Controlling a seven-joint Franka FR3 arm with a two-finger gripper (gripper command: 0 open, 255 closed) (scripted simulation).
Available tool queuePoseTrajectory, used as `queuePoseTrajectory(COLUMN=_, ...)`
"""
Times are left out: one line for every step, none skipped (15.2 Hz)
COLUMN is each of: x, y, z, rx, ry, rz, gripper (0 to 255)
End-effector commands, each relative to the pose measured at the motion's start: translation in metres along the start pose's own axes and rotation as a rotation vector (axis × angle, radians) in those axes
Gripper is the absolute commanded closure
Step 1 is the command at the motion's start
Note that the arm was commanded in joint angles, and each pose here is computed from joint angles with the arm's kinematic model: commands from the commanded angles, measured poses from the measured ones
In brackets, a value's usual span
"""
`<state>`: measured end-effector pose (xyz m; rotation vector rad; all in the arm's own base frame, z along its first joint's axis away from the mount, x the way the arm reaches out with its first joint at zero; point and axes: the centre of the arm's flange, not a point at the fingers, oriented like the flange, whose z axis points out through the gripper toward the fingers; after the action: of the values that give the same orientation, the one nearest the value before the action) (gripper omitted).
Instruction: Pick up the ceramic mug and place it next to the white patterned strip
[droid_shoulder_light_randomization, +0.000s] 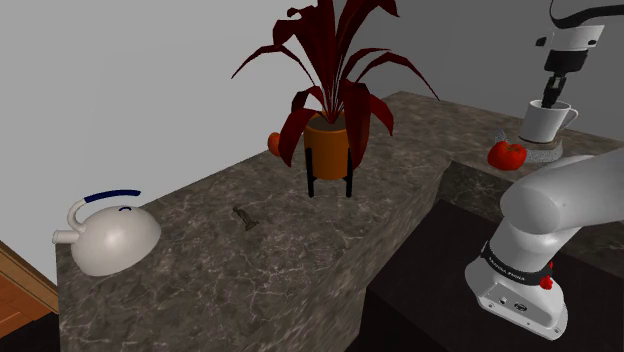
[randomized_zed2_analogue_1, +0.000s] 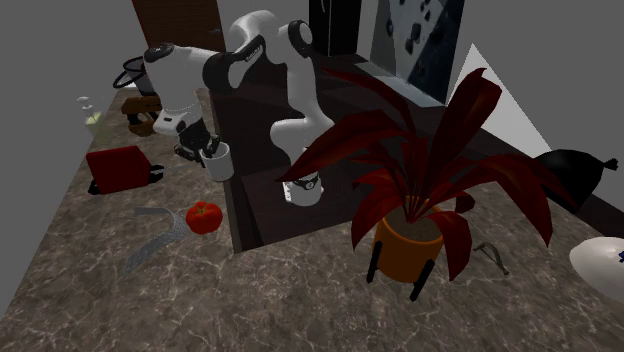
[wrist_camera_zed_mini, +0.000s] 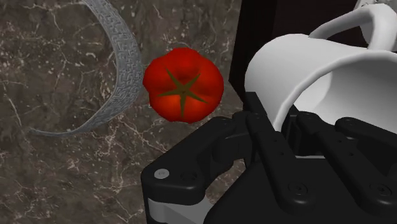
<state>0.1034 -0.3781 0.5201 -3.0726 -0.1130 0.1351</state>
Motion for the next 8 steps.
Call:
queuePoseTrajectory(x=-0.02, y=0.017, z=-0.001, rx=-0.001, ry=-0.001, rz=-0.001, gripper=255)
queuePoseTrajectory(x=-0.029, y=0.026, z=-0.001, rx=-0.001, ry=-0.001, rz=-0.001, gripper=255)
queuePoseTrajectory(x=-0.039, y=0.035, z=-0.001, rx=-0.001, ry=-0.001, rz=-0.001, gripper=255)
queuePoseTrajectory(x=-0.048, y=0.044, z=-0.001, rx=-0.001, ry=-0.001, rz=-0.001, gripper=255)
queuePoseTrajectory(x=-0.058, y=0.053, z=-0.001, rx=-0.001, ry=-0.001, rz=-0.001, gripper=255)
queuePoseTrajectory(x=-0.068, y=0.062, z=-0.001, rx=-0.001, ry=-0.001, rz=-0.001, gripper=255)
queuePoseTrajectory(x=-0.077, y=0.071, z=0.0, rx=-0.001, ry=-0.001, rz=-0.001, gripper=255)
queuePoseTrajectory(x=-0.087, y=0.08, z=0.0, rx=-0.001, ry=-0.001, rz=-0.001, gripper=255)
